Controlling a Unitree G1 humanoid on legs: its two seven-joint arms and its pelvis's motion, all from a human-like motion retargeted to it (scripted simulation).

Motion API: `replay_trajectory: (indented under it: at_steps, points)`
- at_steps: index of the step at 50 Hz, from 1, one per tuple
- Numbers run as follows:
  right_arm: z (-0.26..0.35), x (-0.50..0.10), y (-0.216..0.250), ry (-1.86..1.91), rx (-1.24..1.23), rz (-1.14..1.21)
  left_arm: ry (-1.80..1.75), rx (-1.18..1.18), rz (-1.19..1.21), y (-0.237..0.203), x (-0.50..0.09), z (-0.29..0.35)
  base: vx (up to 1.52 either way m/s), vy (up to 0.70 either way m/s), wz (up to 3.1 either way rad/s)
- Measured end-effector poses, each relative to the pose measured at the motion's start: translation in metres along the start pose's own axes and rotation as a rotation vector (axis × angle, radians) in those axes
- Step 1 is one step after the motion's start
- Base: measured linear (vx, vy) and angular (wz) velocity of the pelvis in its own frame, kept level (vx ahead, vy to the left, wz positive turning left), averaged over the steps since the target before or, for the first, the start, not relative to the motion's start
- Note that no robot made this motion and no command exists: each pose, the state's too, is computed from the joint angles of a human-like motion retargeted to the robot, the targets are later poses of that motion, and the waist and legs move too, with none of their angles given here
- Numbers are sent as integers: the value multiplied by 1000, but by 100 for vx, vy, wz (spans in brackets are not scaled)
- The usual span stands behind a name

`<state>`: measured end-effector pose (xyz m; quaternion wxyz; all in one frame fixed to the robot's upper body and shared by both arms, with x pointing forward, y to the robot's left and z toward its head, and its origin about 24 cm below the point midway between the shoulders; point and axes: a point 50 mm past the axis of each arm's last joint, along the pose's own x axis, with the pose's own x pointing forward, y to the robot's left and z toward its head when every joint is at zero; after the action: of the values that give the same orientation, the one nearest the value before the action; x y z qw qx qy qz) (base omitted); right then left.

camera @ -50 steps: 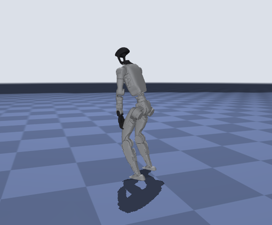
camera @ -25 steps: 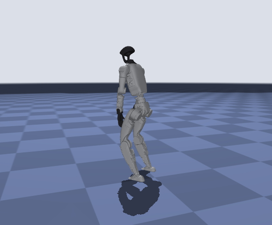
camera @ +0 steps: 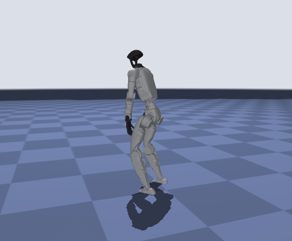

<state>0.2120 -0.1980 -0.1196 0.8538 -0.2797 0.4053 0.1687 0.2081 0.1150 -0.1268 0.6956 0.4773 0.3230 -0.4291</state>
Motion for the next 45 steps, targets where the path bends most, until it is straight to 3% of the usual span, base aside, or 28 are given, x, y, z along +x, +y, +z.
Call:
replay_trajectory:
  at_steps: [45]
  points:
    - [-60, -17, 9, 222, 1, 128, 2, -161, -55, -17, -1, -5, 0, 2, 17]
